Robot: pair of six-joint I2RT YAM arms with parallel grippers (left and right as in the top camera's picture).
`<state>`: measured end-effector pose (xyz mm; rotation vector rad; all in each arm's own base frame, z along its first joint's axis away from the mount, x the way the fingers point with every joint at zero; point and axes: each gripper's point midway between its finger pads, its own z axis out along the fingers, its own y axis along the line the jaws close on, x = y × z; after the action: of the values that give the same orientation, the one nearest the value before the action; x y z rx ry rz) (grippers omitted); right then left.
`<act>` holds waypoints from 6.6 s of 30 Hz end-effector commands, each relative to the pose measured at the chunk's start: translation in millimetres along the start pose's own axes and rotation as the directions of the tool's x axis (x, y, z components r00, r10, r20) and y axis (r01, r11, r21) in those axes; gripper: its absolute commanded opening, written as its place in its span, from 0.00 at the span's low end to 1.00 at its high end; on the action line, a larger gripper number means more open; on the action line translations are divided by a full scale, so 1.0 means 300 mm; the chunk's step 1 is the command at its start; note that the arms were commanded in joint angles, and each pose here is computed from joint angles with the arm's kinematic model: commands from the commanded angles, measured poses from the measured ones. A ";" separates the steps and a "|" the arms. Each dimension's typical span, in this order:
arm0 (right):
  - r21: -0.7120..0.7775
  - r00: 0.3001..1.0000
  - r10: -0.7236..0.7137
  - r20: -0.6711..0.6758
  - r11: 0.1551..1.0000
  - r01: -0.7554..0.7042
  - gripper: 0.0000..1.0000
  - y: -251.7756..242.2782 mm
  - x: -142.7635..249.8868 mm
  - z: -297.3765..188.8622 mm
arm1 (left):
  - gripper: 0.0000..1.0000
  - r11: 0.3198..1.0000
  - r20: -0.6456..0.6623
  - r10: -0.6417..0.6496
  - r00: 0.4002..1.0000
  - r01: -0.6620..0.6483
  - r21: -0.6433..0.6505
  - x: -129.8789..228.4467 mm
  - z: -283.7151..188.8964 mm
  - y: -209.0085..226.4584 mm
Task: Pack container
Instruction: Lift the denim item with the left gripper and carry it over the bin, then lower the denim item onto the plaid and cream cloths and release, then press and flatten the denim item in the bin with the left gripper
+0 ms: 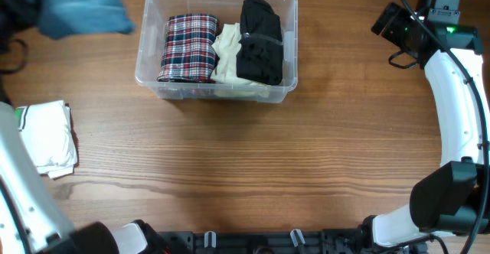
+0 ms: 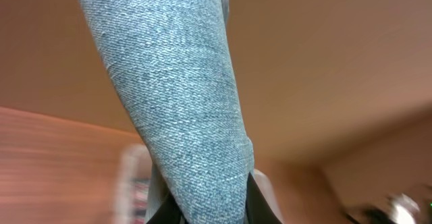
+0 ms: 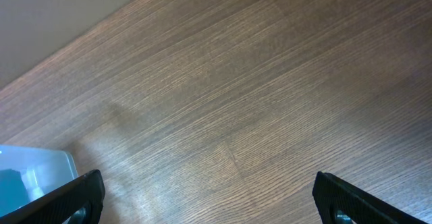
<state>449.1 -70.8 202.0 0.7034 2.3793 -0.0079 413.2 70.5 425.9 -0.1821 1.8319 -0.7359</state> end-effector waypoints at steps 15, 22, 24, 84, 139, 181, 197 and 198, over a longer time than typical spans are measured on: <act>-0.005 1.000 0.007 -0.015 1.000 -0.007 1.00 0.007 0.013 0.016 | 0.07 0.967 -0.490 0.175 0.854 -0.054 0.250 0.613 0.423 -0.360; -0.005 1.000 0.007 -0.015 1.000 -0.007 1.00 0.007 0.013 0.016 | 0.06 0.984 -0.567 0.118 0.815 -0.020 0.176 0.714 0.520 -0.246; -0.005 1.000 0.007 -0.015 1.000 -0.007 1.00 0.007 0.013 0.016 | 0.06 0.987 -0.574 0.111 0.811 -0.024 0.158 0.727 0.536 -0.225; -0.005 1.000 0.007 -0.014 1.000 -0.007 1.00 0.008 0.013 0.016 | 0.04 0.986 -0.747 -0.160 0.645 0.066 -0.154 0.927 0.498 0.045; -0.005 1.000 0.007 -0.015 1.000 -0.007 1.00 0.007 0.013 0.016 | 0.04 0.891 -0.783 -0.332 0.526 -0.099 -0.444 1.023 0.343 0.083; -0.005 1.000 0.007 -0.015 1.000 -0.007 1.00 0.007 0.013 0.016 | 0.05 0.973 -0.511 -0.042 0.859 -0.081 -0.215 0.728 0.804 -0.027; -0.005 1.000 0.007 -0.015 1.000 -0.007 1.00 0.007 0.013 0.016 | 0.04 0.972 -0.527 -0.053 0.848 -0.078 -0.222 0.874 0.958 0.102; -0.005 1.000 0.007 -0.015 1.000 -0.007 1.00 0.007 0.013 0.016 | 0.04 0.972 -0.529 -0.054 0.847 -0.078 -0.224 0.885 0.967 0.111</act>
<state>449.2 -70.0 202.0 0.7017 2.3803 -0.0035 572.6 -135.0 140.6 -0.1509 2.4612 -0.5975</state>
